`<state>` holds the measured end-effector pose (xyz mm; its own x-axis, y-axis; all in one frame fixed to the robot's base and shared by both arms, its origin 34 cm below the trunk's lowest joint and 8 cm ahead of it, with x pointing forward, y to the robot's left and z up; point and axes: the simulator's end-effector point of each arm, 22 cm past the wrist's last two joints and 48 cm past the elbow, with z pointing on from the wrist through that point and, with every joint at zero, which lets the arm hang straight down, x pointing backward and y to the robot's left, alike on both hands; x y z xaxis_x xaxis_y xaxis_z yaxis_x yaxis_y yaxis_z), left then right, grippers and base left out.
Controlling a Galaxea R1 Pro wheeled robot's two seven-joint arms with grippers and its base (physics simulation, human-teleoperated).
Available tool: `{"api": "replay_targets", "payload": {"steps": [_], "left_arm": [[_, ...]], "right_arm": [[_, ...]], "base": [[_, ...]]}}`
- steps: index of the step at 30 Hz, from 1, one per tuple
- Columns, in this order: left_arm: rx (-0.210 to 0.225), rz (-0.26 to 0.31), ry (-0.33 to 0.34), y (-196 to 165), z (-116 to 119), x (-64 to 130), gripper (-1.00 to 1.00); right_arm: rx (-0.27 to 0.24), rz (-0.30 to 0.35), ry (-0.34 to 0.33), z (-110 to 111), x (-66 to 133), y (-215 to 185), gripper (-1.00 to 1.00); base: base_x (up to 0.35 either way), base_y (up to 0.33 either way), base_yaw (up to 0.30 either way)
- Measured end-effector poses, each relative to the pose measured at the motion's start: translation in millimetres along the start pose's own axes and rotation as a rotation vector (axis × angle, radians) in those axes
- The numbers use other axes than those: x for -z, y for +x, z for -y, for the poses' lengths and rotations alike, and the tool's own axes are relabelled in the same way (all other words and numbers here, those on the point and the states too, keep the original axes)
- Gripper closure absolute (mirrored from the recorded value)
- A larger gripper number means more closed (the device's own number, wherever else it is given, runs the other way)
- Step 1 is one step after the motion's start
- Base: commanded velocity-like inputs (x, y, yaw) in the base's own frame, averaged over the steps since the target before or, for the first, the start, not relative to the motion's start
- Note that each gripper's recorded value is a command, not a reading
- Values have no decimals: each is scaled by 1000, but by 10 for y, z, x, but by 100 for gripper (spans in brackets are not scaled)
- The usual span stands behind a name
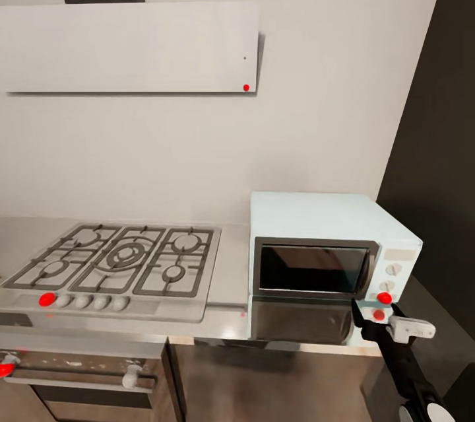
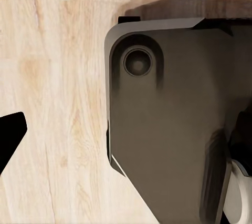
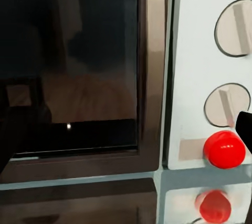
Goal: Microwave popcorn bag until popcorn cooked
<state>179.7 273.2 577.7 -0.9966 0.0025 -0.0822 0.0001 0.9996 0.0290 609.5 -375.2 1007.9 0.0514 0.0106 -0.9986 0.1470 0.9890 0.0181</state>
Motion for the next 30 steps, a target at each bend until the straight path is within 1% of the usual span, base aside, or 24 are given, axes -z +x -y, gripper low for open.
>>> {"api": "replay_targets", "payload": {"steps": [3, 9, 14, 30], "left_arm": [[0, 0, 0, 0, 4, 0, -100], [0, 0, 0, 2, 2, 1, -100], [0, 0, 0, 1, 1, 1, -100], [0, 0, 0, 0, 1, 0, -100]], "right_arm": [[-1, 0, -1, -3, 0, 0, -100], [-2, 0, -1, -2, 2, -3, -100], [-2, 1, -1, -2, 2, -4, -100], [-1, 2, -1, -3, 0, -3, -100]], "base": [[29, 0, 0], [210, -3, 0], [181, -169, 0], [47, -44, 0]]}}
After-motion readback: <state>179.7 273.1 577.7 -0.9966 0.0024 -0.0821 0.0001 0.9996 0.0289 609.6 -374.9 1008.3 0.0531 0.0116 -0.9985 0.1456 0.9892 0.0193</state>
